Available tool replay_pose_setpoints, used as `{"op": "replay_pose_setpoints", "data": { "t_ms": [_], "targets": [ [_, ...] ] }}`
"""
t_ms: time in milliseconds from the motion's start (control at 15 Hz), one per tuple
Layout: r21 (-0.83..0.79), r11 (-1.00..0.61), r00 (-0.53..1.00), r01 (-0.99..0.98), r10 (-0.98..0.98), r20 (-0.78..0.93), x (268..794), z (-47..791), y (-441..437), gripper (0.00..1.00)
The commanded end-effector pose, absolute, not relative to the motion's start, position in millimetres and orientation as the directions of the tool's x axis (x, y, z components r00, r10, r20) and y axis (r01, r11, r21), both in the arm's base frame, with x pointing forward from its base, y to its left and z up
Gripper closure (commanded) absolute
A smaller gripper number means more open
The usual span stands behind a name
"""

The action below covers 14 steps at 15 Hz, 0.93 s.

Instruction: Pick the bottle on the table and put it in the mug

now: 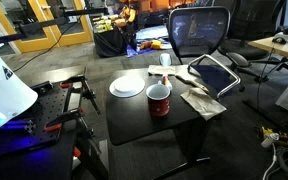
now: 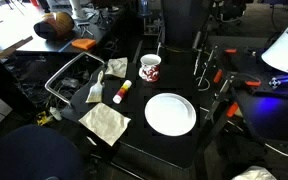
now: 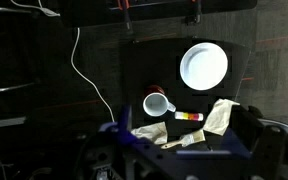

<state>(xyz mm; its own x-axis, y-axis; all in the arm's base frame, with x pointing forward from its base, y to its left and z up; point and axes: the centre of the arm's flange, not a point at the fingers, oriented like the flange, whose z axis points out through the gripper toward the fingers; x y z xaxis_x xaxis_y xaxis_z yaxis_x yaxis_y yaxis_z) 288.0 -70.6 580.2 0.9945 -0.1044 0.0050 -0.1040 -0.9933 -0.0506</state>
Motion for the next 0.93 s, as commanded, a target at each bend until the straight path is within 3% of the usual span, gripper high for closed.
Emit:
{"op": "replay_pose_setpoints", "data": {
  "t_ms": [0, 867],
  "targets": [
    [-0.051, -0.993, 0.995, -0.104, -0.104, 0.005, 288, 580, -71, 0.00],
    [-0.021, -1.000, 1.000, -0.020, -0.021, 0.022, 312, 577, -63, 0.00]
  ]
}}
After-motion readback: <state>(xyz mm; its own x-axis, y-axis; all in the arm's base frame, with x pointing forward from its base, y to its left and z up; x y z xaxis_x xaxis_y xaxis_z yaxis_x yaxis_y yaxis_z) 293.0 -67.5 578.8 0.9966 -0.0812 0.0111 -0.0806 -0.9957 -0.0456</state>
